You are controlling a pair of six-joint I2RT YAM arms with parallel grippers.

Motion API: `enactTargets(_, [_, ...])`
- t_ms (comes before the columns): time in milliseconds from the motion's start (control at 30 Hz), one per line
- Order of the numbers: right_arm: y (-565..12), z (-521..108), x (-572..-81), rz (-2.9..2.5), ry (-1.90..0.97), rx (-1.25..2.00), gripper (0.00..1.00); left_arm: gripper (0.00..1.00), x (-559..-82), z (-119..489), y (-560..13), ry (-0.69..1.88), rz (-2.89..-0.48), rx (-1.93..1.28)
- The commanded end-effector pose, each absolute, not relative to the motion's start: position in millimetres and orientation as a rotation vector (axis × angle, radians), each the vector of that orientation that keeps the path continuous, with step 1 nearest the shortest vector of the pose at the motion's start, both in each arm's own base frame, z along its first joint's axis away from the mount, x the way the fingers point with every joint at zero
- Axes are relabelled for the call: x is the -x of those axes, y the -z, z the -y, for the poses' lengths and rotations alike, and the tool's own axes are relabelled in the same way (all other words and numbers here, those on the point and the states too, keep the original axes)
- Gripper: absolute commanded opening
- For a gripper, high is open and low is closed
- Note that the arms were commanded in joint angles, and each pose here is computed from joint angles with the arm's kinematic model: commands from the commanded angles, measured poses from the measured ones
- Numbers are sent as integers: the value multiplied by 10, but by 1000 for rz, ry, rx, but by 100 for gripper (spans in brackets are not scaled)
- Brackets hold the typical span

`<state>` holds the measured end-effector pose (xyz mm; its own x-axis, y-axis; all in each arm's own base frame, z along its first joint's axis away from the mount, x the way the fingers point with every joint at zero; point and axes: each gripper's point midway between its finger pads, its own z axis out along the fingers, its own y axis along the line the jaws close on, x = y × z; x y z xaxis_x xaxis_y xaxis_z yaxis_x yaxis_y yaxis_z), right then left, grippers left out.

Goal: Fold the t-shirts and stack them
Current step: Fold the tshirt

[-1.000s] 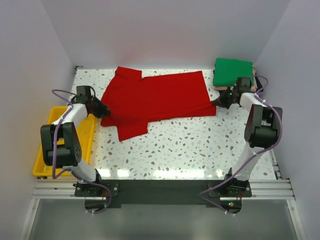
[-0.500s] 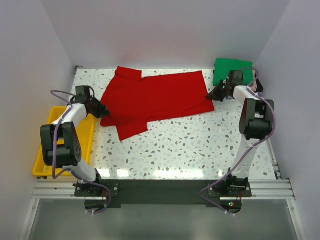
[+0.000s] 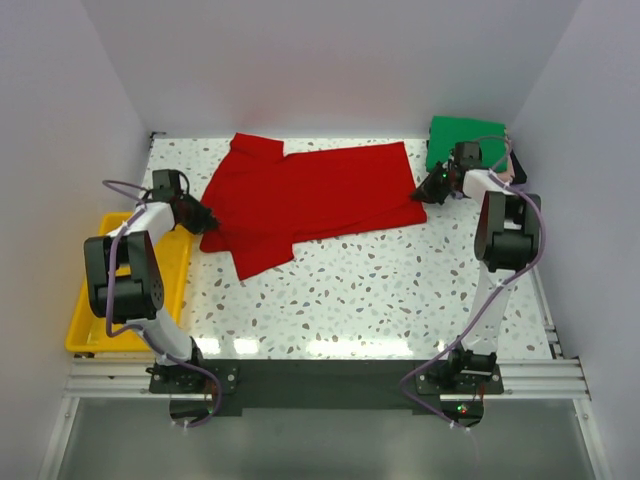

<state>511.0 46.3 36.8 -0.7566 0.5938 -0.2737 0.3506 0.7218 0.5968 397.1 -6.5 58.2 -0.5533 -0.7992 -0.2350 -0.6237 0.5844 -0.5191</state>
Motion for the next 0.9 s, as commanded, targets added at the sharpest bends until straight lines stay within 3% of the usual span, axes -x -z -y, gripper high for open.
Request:
enactTargets(0, [-609, -508, -5175, -2443, -749, -637, 23, 8, -4228, -20, -753, 552, -2278, 1088])
enactTargets(33, [-644, -497, -5158, -2439, -738, -634, 31, 24, -4264, 8, -795, 585, -2268, 1057])
enactTargets(67, [-681, -486, -5140, -2435, -722, -636, 47, 32, -4278, 27, -838, 603, -2259, 1036])
enactTargets(100, [-799, -475, -5097, -2418, -711, -630, 52, 47, -4303, 43, -886, 621, -2245, 1007])
enactTargets(133, [-839, -443, -5060, -2417, -693, -634, 56, 53, -4302, 52, -912, 629, -2237, 993])
enactTargets(167, [-860, -398, -5029, -2417, -649, -647, 68, 59, -4286, 60, -965, 635, -2224, 982])
enactTargets(200, [-861, -371, -4949, -2425, -626, -662, 69, 65, -4275, 61, -979, 629, -2224, 971])
enactTargets(267, [-1014, -346, -4855, -2395, -599, -663, 74, 69, -4238, 47, -1035, 613, -2220, 959])
enactTargets(400, [-920, -281, -4499, -2412, -524, -716, 75, 71, -4076, -57, -1014, 478, -2235, 982])
enactTargets(633, [-788, -298, -4181, -2385, -522, -768, 58, 66, -3705, -1, -918, 165, -2244, 1030])
enactTargets(867, [-580, -377, -4075, -2424, -524, -771, 55, 55, -3414, 64, -553, 38, -2278, 1135])
